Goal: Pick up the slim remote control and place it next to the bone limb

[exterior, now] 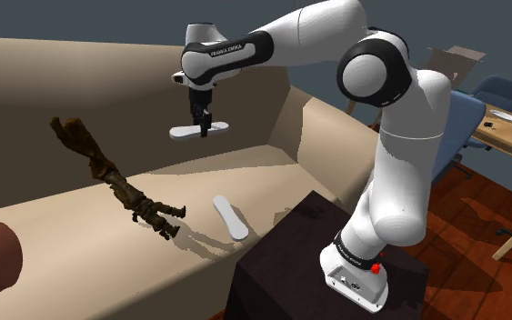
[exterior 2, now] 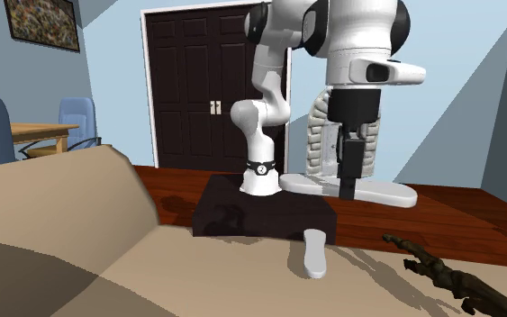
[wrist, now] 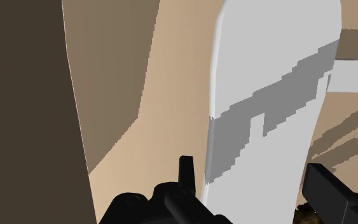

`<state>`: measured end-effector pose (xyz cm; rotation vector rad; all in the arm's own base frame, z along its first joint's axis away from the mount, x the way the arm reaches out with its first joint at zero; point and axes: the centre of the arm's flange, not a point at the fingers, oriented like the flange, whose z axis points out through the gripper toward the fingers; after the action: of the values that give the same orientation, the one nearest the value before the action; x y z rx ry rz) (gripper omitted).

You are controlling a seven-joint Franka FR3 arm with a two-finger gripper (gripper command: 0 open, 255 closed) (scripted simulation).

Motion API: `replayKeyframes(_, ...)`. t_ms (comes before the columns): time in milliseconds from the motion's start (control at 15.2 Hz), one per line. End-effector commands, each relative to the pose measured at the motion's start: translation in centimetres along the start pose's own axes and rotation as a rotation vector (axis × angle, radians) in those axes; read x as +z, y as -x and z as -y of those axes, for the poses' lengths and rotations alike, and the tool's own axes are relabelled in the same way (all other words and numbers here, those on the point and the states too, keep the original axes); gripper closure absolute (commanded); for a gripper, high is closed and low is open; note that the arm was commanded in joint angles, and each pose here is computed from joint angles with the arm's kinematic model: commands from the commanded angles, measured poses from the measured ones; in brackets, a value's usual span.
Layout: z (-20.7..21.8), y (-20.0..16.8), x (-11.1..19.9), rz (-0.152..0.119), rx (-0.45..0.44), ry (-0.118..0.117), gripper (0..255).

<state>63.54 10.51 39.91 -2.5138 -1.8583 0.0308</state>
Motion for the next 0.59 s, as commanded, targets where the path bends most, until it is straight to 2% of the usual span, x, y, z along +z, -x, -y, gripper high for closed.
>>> replayKeyframes(0, 0.0, 0.0, 1.1, 0.0, 0.0, 0.001, 255)
replayKeyframes(528, -0.1, 0.0, 5.3, 0.0, 0.0, 0.001, 255)
